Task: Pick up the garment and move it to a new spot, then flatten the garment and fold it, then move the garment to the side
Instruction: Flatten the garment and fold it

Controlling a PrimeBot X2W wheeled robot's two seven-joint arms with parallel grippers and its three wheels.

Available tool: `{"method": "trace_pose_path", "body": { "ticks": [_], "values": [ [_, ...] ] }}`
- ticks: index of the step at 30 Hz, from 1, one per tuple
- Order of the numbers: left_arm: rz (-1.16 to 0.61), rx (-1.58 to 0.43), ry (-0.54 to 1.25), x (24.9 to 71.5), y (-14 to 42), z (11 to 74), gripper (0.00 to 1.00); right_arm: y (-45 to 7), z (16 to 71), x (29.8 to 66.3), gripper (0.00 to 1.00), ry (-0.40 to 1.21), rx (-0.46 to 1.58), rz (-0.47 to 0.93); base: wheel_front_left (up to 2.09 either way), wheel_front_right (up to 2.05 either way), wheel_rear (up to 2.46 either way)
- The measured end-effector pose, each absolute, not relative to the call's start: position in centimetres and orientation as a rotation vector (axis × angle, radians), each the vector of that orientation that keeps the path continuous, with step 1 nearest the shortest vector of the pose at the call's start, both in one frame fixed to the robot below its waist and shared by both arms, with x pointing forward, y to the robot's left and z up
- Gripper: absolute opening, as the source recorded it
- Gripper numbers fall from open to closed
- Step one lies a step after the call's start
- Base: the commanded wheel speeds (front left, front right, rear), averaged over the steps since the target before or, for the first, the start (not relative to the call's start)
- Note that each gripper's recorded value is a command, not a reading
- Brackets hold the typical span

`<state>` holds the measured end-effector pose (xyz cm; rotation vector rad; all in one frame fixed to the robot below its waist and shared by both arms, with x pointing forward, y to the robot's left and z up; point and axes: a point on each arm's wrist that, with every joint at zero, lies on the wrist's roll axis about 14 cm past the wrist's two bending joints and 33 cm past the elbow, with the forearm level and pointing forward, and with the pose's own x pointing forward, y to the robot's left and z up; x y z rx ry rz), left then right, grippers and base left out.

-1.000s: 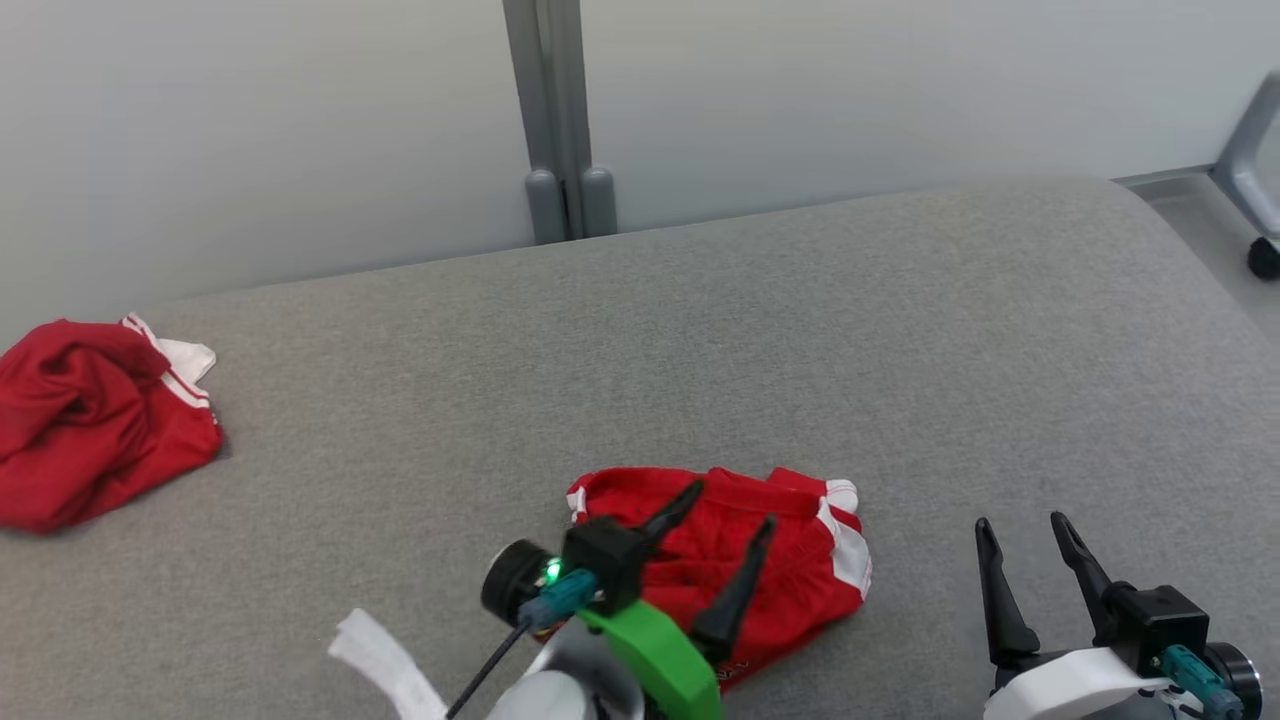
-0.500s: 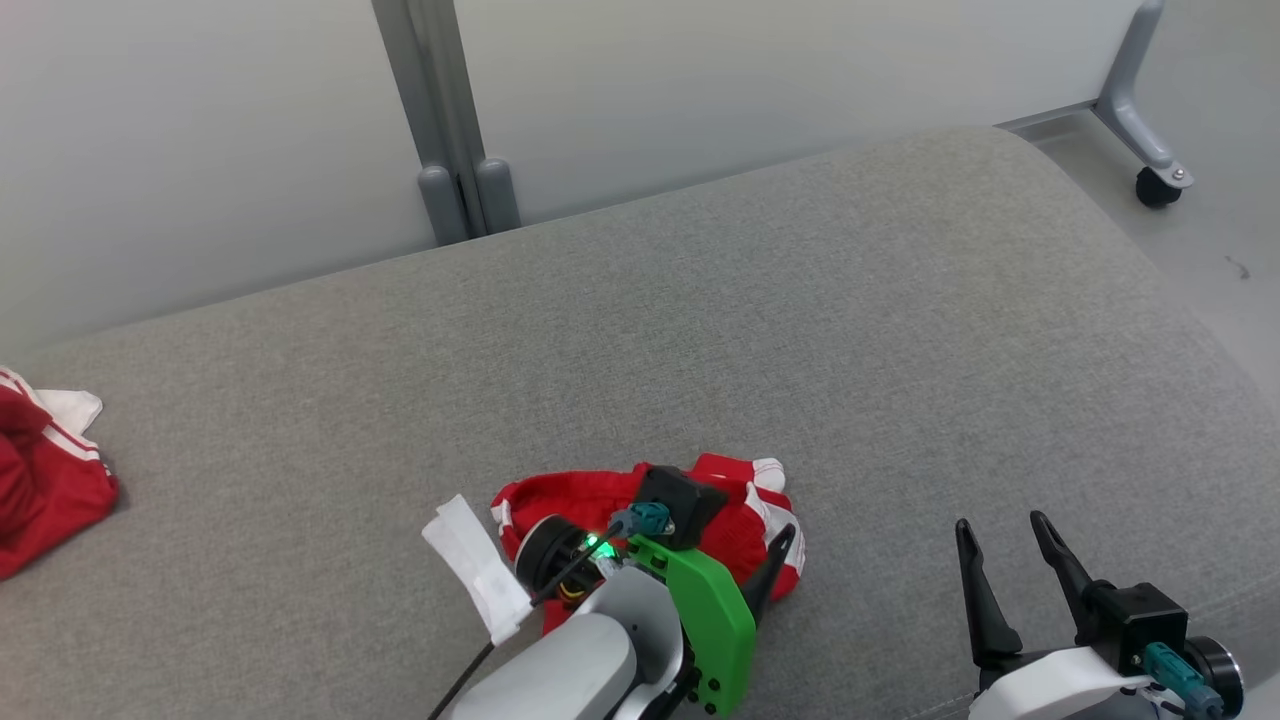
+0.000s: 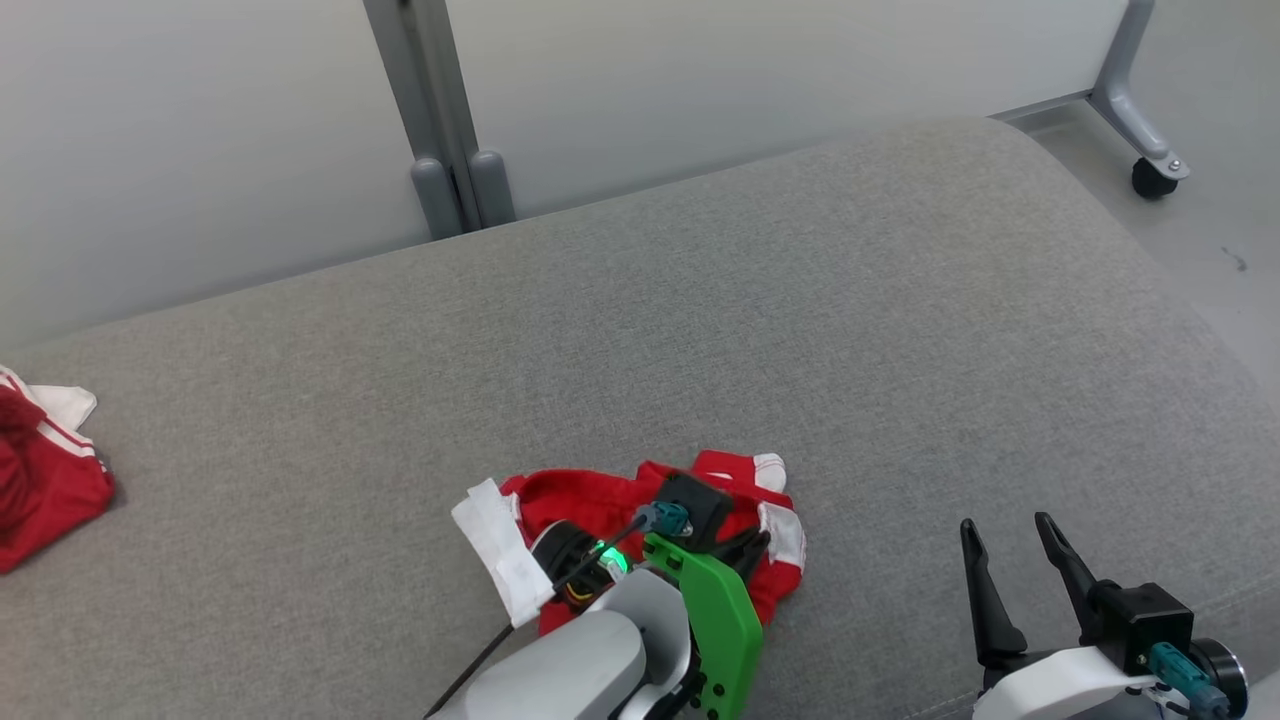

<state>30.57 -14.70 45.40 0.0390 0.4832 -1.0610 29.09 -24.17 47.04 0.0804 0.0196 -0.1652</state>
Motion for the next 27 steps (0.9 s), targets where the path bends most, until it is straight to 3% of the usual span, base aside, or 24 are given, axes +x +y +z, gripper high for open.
{"method": "trace_pose_path", "body": {
  "ticks": [12, 19, 27],
  "values": [
    [-0.844, -0.165, 0.262, 35.5, -11.5, 50.6, 0.00, -22.9, 47.4, 31.0, 1.00, 0.009, 0.087, -0.108, 0.00, 0.00, 0.00],
    [-0.552, -0.258, 0.191, 38.0, -1.9, 50.8, 0.00, -21.0, 47.2, 32.3, 1.00, 0.019, 0.092, -0.042, 0.00, 0.00, 0.00],
    [-0.240, -0.341, 0.293, 35.6, 8.7, 46.6, 0.00, -18.9, 47.1, 33.8, 1.00, 0.025, 0.090, 0.031, 0.00, 0.00, 0.00]
  ]
}}
